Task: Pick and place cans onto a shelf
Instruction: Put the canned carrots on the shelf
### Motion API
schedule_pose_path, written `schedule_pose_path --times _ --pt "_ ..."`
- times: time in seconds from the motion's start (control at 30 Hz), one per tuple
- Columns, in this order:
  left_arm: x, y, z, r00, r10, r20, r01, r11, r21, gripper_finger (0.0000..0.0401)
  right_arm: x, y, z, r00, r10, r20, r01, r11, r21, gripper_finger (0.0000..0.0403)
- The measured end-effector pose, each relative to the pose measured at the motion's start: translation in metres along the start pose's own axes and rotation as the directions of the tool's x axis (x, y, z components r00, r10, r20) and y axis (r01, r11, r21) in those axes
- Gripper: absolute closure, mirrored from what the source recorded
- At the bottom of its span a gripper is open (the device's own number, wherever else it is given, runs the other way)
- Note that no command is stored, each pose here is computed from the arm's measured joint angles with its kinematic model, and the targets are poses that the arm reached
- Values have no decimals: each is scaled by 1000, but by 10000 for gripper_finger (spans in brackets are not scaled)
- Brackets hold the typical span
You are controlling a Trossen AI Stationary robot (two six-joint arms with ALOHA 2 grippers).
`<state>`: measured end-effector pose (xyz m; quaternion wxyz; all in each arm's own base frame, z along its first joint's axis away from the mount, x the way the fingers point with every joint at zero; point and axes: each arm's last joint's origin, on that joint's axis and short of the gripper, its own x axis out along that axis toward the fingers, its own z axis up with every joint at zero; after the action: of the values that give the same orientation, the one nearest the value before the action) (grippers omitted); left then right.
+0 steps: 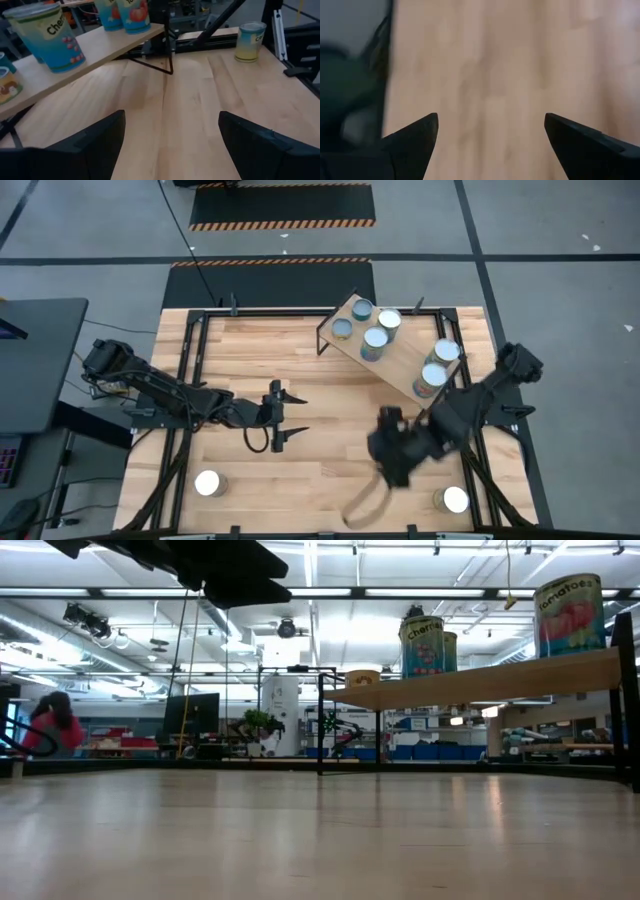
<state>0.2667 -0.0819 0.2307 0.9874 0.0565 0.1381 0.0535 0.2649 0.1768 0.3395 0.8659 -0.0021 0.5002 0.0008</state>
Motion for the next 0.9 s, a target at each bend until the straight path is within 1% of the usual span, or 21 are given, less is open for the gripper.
schedule_pose_path --times 0.13,0.27,0.33,0.47,0.57,0.63,0.73,0.8,0.87,0.9 --pt "2 4 0 1000 15 -2 -15 999 -42 76 -1 35 -24 993 64 -102 -71 996 -58 30" --pt "3 8 0 1000 31 -5 -31 998 -46 76 -7 60 -49 987 48 -155 -61 995 -81 30" --pt "4 10 0 999 37 -5 -37 998 -48 76 -13 67 -64 980 31 -197 -41 998 -51 30" --pt "4 10 0 999 37 -5 -37 998 -51 76 -18 76 -101 942 -37 -334 55 997 45 30" --pt "4 10 0 999 36 -5 -37 998 -47 76 -17 83 -122 931 -39 -362 99 984 150 30" --pt "4 10 0 999 37 -5 -37 998 -44 76 -17 87 -133 932 -4 -362 89 971 220 30" --pt "4 10 0 999 37 -5 -37 998 -43 76 -14 89 -152 924 16 -382 101 953 286 30" --pt "4 10 0 999 37 -5 -37 998 -44 76 -12 93 -160 922 50 -384 84 942 325 29" --pt "4 10 0 999 37 -5 -37 998 -44 76 -13 98 -164 926 86 -369 44 943 331 25" --pt "4 10 0 999 37 -5 -37 998 -43 76 -13 100 -167 929 91 -360 27 950 310 24"
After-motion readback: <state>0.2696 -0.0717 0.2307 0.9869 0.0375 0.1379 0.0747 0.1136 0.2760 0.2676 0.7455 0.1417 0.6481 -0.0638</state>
